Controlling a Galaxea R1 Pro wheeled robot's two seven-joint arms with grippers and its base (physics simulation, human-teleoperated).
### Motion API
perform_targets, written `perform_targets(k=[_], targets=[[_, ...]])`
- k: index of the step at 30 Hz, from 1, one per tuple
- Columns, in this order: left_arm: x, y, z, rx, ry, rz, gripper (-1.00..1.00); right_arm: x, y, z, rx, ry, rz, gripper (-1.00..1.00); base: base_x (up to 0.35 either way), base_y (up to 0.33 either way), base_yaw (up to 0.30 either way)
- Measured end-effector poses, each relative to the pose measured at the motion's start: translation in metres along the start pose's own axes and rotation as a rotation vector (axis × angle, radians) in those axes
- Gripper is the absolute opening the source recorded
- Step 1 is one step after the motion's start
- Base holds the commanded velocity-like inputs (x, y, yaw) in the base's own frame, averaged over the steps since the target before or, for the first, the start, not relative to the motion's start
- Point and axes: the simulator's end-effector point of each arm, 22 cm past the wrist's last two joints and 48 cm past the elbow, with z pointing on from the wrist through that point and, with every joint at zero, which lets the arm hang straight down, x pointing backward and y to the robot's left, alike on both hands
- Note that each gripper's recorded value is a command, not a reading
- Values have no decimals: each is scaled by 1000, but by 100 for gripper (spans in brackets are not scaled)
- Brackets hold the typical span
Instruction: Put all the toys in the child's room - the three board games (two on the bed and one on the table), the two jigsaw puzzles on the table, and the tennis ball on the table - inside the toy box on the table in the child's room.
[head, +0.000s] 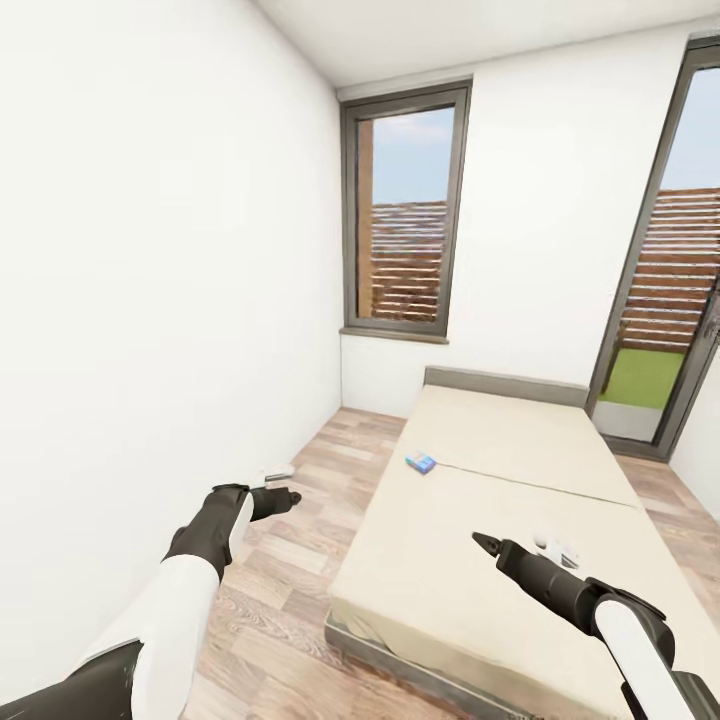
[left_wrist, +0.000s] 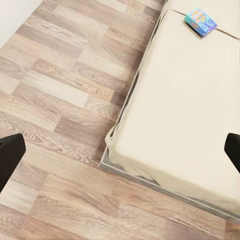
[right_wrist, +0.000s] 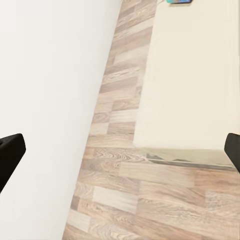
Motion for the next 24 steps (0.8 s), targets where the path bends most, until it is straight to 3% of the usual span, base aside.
perform_targets(k=[8,24], targets=[[3,1,4,0,2,0,100,3,-3,3,6,8,3,100,0,166,-136],[13,3,13,3,21,-4,100,9,-9,8,17,23,10,100,0,21,-141]])
